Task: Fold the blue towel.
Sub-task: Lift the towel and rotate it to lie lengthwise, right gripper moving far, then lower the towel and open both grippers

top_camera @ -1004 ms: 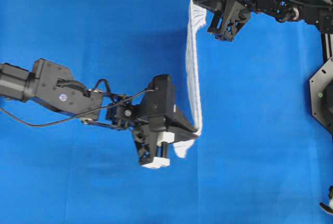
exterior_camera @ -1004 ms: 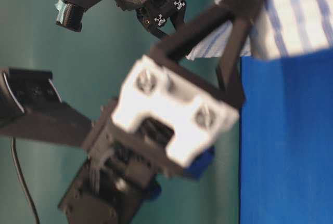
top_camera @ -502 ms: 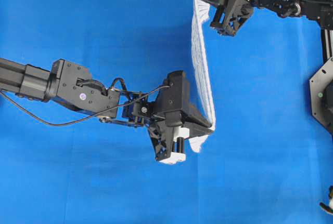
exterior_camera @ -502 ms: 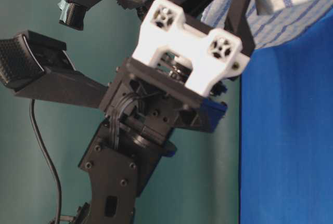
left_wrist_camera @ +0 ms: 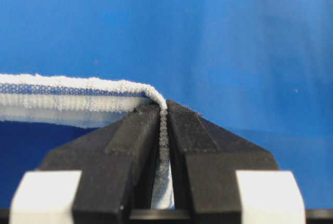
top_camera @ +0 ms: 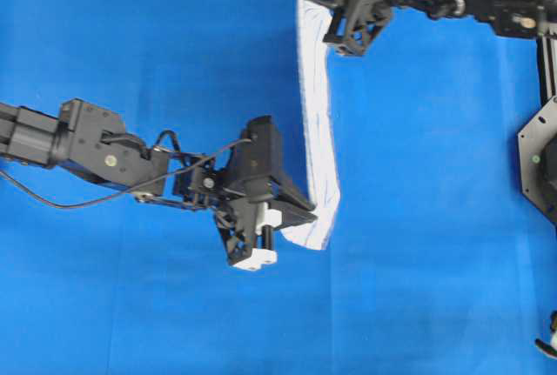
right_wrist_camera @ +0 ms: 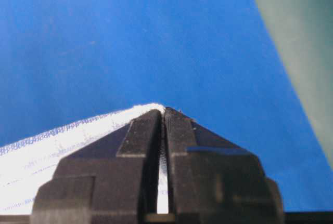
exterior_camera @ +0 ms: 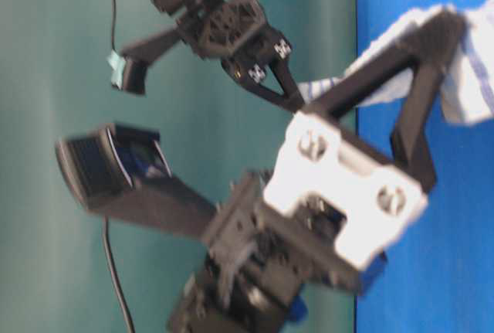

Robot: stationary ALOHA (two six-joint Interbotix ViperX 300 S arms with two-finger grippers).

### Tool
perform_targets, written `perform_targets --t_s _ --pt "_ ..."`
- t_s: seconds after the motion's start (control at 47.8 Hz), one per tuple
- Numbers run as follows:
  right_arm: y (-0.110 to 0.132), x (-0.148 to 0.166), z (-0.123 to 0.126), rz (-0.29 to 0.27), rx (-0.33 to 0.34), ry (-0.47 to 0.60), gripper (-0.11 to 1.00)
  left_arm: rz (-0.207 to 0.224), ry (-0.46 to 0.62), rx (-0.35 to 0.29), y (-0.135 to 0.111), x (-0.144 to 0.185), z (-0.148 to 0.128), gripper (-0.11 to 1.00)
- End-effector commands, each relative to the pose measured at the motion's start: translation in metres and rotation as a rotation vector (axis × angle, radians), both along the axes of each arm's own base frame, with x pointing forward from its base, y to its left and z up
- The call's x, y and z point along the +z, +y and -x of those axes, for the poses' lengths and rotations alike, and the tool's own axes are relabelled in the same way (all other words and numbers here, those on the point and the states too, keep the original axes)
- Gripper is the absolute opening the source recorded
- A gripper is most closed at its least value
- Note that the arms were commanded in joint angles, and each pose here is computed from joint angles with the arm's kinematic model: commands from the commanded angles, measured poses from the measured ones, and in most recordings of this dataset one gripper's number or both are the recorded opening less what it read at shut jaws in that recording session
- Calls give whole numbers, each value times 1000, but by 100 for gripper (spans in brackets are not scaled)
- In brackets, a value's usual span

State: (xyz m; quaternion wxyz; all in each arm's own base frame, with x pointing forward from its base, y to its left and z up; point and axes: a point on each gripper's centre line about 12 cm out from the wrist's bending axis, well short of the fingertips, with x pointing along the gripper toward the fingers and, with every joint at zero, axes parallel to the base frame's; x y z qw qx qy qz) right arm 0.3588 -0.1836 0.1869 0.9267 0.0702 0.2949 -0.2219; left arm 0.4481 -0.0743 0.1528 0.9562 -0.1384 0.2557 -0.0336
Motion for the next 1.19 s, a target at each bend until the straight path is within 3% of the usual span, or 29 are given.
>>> perform_targets --t_s 0.0,0.167,0.335,0.921,1.025,1.172 --pt "-8 12 -13 17 1 -30 2 28 -62 -20 -12 20 8 4" --pt "-10 6 -29 4 17 -17 2 97 -70 10 -12 17 23 4" --pt "-12 6 -37 5 22 -21 2 136 -52 24 -13 12 33 4" --pt "-14 -6 -46 -12 31 7 3 140 -30 37 -10 7 34 4" --pt "-15 -6 -49 -9 31 3 19 160 -22 52 -9 6 34 26" --pt "-15 -5 -51 -2 35 -1 61 178 17 68 -8 2 41 72"
